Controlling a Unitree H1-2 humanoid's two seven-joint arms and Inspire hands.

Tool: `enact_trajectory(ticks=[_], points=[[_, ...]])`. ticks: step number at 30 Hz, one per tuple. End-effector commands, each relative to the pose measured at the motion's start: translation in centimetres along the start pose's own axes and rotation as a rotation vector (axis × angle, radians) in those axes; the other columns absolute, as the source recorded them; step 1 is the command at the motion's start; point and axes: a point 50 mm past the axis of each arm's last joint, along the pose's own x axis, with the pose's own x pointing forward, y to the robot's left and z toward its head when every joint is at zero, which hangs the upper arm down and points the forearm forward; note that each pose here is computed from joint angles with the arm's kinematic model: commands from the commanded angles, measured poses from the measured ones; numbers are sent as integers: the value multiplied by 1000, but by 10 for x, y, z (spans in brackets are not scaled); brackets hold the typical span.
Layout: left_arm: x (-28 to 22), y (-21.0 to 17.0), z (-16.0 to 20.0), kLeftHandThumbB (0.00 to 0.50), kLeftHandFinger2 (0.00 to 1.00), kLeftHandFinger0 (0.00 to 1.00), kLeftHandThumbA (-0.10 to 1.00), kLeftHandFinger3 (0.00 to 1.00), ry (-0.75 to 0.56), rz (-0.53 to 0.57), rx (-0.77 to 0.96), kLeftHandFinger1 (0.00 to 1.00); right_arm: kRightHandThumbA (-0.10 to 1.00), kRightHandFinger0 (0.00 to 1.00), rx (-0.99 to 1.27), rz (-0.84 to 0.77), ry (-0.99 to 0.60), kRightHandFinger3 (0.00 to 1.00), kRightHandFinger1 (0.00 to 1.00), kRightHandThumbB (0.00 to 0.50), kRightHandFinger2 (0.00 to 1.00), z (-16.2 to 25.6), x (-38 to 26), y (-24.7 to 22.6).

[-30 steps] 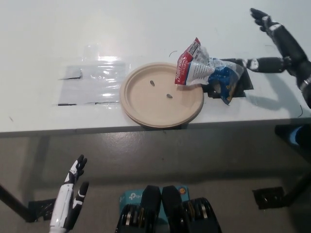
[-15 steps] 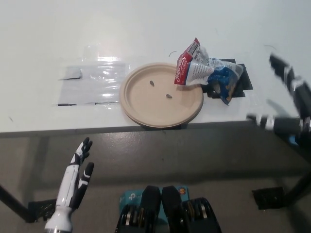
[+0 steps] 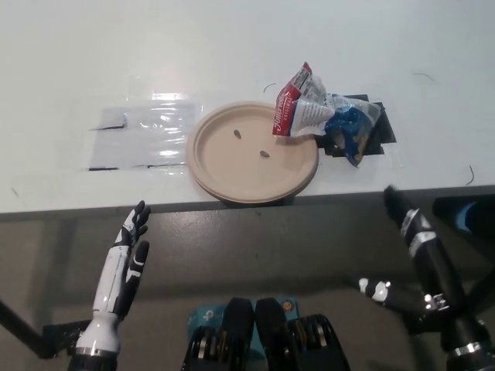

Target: The robot picks up a small bag of sunflower seeds on the right hand side and take it to the empty plate on the left hand side then pours some sunflower seeds on to the plate.

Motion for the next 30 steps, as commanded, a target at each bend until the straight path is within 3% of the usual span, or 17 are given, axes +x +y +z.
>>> enact_trajectory(ticks=[1,15,24,30], points=[[-2,4,9,455,1000,1000,1000,1000,-64,-21,-8,1000,1000,1000,22,-30,-114,1000,1000,283,1000,-5,-2,5],[-9,2,6,459,1000,1000,1000,1000,-52,-40,1,1000,1000,1000,58,-36,-58,1000,1000,333,1000,-14,-12,11],[-17,2,5,468,1000,1000,1000,1000,-39,-39,2,1000,1000,1000,12,-28,-71,1000,1000,254,1000,-19,-19,15],[-17,2,4,455,1000,1000,1000,1000,-39,-41,15,1000,1000,1000,-10,-27,-70,1000,1000,260,1000,-18,-19,16]])
